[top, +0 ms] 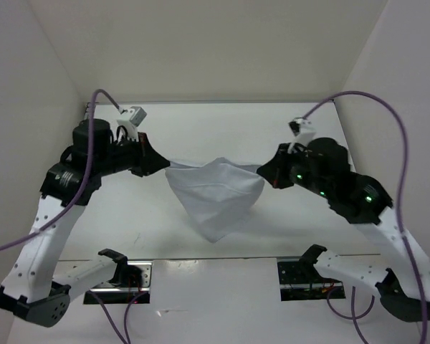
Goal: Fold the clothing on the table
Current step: Flatten the skirt out
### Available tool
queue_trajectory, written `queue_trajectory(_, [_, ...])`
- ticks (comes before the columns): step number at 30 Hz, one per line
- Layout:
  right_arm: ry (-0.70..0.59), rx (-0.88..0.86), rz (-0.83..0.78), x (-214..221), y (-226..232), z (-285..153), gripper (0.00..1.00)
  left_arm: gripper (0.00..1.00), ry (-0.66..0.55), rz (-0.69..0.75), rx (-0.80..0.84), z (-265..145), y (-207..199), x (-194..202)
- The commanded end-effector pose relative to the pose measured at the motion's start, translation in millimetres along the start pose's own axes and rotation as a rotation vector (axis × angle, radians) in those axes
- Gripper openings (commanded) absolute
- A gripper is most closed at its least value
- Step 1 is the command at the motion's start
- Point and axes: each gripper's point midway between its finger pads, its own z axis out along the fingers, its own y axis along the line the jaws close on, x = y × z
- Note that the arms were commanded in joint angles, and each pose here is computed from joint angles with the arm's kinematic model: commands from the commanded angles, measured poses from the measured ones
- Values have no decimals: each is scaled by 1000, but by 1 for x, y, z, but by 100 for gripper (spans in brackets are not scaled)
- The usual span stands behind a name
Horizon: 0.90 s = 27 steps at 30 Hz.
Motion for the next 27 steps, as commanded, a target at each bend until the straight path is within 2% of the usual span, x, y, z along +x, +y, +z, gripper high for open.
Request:
queue_trajectory(1, [-139, -165, -25, -31, 29, -57, 0, 0, -78, 99, 244, -36, -58, -18])
queue_trajectory(3, [-172, -193, -26, -36, 33, -71, 0, 0, -96, 85, 227, -42, -60, -21])
queue_trajectory(5, [-172, -193, -26, -33, 32, -72, 0, 0, -87, 54, 135, -34, -42, -21])
queue_trajectory(7, [-130, -171, -26, -24, 27, -55, 0, 0, -34, 13, 69, -18, -22, -10])
queue_trajectory(10, [-54, -89, -29, -6, 10, -13, 0, 0, 89, -52, -33, 29, 20, 13])
queue_trajectory(13, [-47, 50, -43, -16, -21, 27, 0, 0, 161, -86, -97, 70, 57, 20])
queue_trajectory(14, [-70, 111, -31, -27, -40, 36, 0, 0, 132, -72, -97, 79, 58, 4])
queue_trajectory(15, [-61, 150, -48, -36, -51, 51, 0, 0, 164, -97, -134, 96, 81, 1])
queue_trajectory(17, [-105, 250, -33, -61, -83, 60, 0, 0, 142, -106, -135, 108, 91, -20])
queue_trajectory(18, [-139, 283, -48, -83, -91, 66, 0, 0, 91, -90, -143, 113, 98, -52])
queue_trajectory(20, [-208, 363, -39, -114, -108, 62, 0, 0, 21, -67, -117, 111, 95, -91])
queue_trajectory(21, [-273, 416, -43, -142, -113, 55, 0, 0, -42, -44, -96, 101, 88, -127])
queue_trajectory(22, [-335, 396, -56, -166, -102, 45, 0, 0, -78, -37, -85, 98, 85, -144])
queue_trajectory(24, [-387, 382, -82, -182, -96, 40, 0, 0, -179, 1, -72, 73, 72, -182])
queue_trajectory(26, [-480, 354, -103, -202, -84, 20, 0, 0, -200, 6, -60, 64, 72, -190])
queue_trajectory(27, [-472, 343, -106, -199, -83, 20, 0, 0, -196, 7, -49, 60, 67, -186])
